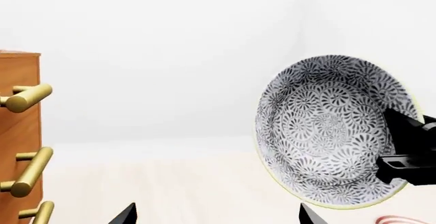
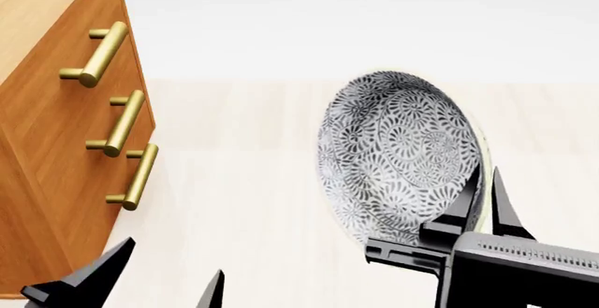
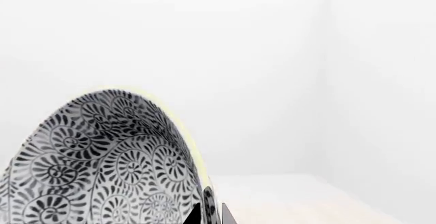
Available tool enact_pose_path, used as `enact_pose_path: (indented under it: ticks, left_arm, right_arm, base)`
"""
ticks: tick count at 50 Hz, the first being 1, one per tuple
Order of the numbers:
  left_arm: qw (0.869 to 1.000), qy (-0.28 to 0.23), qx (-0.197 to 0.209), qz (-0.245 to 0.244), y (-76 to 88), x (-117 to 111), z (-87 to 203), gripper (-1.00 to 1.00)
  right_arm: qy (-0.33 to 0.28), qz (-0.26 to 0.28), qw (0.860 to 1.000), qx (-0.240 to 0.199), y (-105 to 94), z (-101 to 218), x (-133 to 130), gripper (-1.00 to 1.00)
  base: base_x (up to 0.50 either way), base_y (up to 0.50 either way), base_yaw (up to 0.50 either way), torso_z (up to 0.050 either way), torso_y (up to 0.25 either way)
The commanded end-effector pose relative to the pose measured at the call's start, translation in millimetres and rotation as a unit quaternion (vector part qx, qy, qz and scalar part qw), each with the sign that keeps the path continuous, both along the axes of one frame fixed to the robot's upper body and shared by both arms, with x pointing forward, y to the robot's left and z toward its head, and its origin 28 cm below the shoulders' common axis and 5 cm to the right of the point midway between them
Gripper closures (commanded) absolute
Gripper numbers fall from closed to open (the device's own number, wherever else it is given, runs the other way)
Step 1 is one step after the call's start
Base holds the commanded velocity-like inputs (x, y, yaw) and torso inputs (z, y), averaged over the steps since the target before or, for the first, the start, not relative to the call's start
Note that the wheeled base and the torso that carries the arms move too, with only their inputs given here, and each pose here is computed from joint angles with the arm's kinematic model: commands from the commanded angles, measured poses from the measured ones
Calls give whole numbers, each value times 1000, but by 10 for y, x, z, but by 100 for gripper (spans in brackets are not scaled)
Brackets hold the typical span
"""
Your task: Put the bowl on top of the cabinet.
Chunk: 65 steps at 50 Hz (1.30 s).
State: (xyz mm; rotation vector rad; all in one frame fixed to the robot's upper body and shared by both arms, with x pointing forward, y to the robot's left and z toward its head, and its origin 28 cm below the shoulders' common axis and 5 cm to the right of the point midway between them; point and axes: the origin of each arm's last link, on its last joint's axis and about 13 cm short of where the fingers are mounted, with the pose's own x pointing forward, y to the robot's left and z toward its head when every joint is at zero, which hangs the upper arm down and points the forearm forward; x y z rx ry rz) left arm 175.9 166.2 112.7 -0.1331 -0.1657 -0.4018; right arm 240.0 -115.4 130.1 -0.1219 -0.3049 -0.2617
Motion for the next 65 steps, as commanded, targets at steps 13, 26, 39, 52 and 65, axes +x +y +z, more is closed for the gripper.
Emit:
enact_pose_path:
  ticks: [13, 26, 39, 52, 65]
  left_arm:
    - [999, -17, 28, -8, -90, -29, 161, -100]
    - [999, -32, 44, 5, -105, 43, 353, -100]
    - [999, -26, 41, 15, -81, 114, 365, -100]
    - [999, -29, 45, 10, -139, 127, 459, -100]
    - [998, -27, 52, 6, -184, 172, 478, -100]
  right_arm:
    - [-83, 63, 993, -55, 8, 8, 144, 100]
    - [-100, 99, 986, -85, 0, -57, 67, 100]
    - [-99, 112, 984, -92, 30, -73, 52, 100]
    - [-98, 127, 981, -108, 77, -78, 12, 100]
    - [-102, 133, 979, -115, 94, -81, -40, 100]
  base:
    - [0, 0, 0, 0, 1]
    - [0, 0, 0, 0, 0]
    - [0, 0, 0, 0, 1]
    - [0, 0, 0, 0, 0]
    - [0, 0, 0, 0, 1]
